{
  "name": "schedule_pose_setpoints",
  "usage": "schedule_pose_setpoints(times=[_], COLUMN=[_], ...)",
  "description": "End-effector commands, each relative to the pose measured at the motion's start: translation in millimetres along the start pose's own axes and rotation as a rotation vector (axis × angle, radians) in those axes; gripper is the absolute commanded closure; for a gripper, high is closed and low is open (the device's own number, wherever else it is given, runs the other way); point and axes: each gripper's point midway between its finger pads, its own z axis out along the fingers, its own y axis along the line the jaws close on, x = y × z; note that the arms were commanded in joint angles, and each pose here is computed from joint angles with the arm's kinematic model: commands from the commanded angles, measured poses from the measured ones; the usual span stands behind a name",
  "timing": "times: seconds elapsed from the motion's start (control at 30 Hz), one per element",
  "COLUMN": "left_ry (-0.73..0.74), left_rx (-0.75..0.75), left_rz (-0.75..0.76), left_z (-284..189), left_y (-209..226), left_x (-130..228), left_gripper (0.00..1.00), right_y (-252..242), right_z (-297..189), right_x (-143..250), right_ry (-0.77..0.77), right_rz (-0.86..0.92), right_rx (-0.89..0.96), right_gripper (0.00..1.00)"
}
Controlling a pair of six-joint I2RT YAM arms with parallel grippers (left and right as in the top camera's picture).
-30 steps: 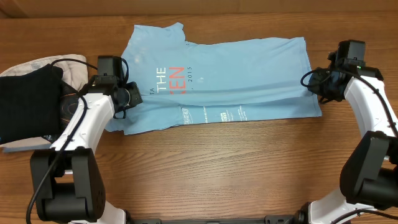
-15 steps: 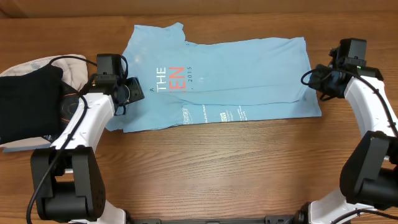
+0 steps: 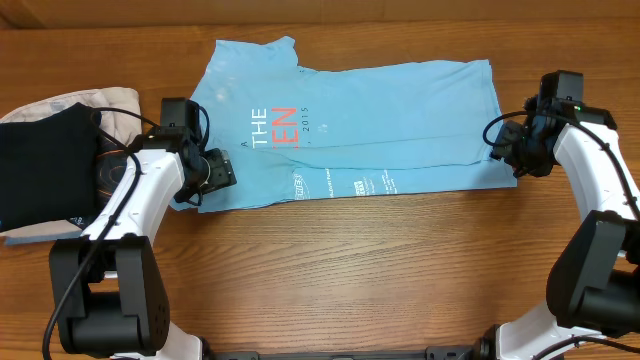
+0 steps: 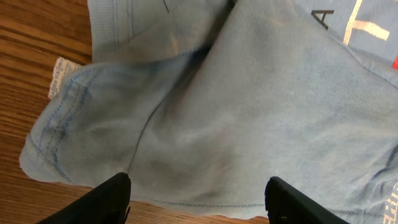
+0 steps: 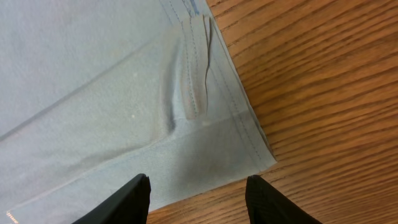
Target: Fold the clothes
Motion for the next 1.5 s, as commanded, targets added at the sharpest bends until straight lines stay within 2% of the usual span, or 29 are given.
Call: schedule_pose_setpoints(times=[0.0, 0.2, 0.3, 0.37, 0.43, 0.73, 1.0, 1.13, 1.2, 1.4, 1.47], left_ry=[0.009, -0.007, -0.006, -0.02, -0.062, -0.2, -0.147, -0.103, -0.088, -0.105, -0.107], left_rx=[0.014, 0.024, 0.051, 0.058, 0.04, -0.001, -0.011, 0.048, 0.08, 0.142, 0.143], left_rz=[0.003, 0.004, 0.008, 0.042, 0.044, 0.039, 0.05, 0.083, 0.084, 0.104, 0.104], left_z=[3.0, 2.9, 2.7, 2.6, 2.3, -1.1, 24.7, 47.7, 55.0, 50.8, 49.4], left_y=[-3.0, -5.4, -10.4, -12.0, -9.8, -5.8, -4.7, -15.4, -20.8, -32.5, -32.9], left_x=[1.2, -2.6, -2.9, -6.4, -15.9, -48.0, -42.1, -37.2, -35.2, -39.8, -40.6], left_gripper=[0.27, 0.27, 0.33, 0.32, 0.29, 0.3, 0.34, 0.36, 0.39, 0.61, 0.64], right_y=[-2.9, -7.2, -7.9, -8.3, -9.2, -14.2, -15.0, -15.7, -15.9, -16.1, -16.1], right_z=[-0.3, -0.3, 0.4, 2.1, 4.8, 18.0, 17.5, 17.0, 16.9, 16.9, 16.9], right_x=[0.1, 11.8, 15.2, 17.2, 21.0, 39.3, 43.5, 46.4, 47.6, 48.0, 47.9], right_ry=[-0.001, 0.047, 0.059, 0.064, 0.073, 0.114, 0.131, 0.143, 0.148, 0.149, 0.149], right_rz=[0.006, 0.01, 0.01, 0.011, 0.018, 0.02, 0.021, 0.021, 0.021, 0.025, 0.029], right_rx=[0.009, 0.028, 0.03, 0.03, 0.032, 0.043, 0.046, 0.049, 0.05, 0.051, 0.052], right_gripper=[0.46, 0.46, 0.43, 0.43, 0.43, 0.43, 0.43, 0.43, 0.43, 0.43, 0.43])
